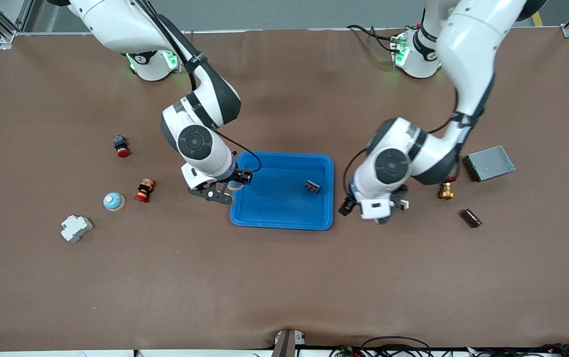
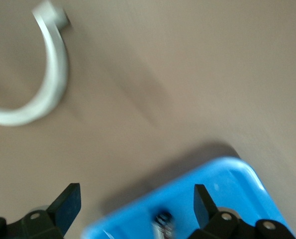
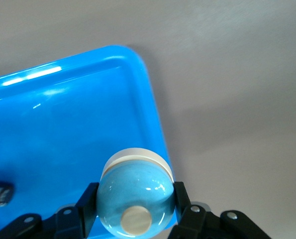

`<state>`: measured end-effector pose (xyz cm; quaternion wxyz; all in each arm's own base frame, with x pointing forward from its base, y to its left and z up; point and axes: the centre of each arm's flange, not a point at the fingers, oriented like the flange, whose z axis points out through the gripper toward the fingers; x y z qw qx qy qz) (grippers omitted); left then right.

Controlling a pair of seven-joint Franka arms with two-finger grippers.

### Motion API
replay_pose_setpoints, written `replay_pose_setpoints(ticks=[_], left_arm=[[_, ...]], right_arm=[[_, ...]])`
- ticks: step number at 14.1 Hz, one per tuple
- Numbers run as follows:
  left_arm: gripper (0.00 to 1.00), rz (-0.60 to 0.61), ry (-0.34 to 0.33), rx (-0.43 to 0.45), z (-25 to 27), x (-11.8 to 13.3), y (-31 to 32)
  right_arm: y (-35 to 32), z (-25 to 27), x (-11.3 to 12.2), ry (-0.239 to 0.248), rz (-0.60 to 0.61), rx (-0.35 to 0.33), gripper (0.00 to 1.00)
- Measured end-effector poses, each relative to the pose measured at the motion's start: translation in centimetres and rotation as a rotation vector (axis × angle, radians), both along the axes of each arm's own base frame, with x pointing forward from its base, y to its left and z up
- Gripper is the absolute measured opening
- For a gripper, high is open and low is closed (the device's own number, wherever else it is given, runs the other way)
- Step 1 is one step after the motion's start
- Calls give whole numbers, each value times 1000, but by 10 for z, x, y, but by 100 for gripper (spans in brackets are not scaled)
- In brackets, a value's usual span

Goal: Place electrolytic capacitor and blue bell in tray
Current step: 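Grasp another capacitor with the left gripper while the right gripper places the bell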

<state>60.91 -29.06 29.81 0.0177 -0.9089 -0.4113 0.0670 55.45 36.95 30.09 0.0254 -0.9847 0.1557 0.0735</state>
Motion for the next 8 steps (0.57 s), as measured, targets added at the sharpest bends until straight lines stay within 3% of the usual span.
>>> replay_pose_setpoints(ticks=[4, 8], left_arm=[[100, -176, 10, -26, 12, 34, 103], [100, -297, 38, -14, 2, 46, 192]], right_arm=[[13, -19, -1, -2, 3, 19, 65], [26, -45, -8, 10, 21, 19, 65]])
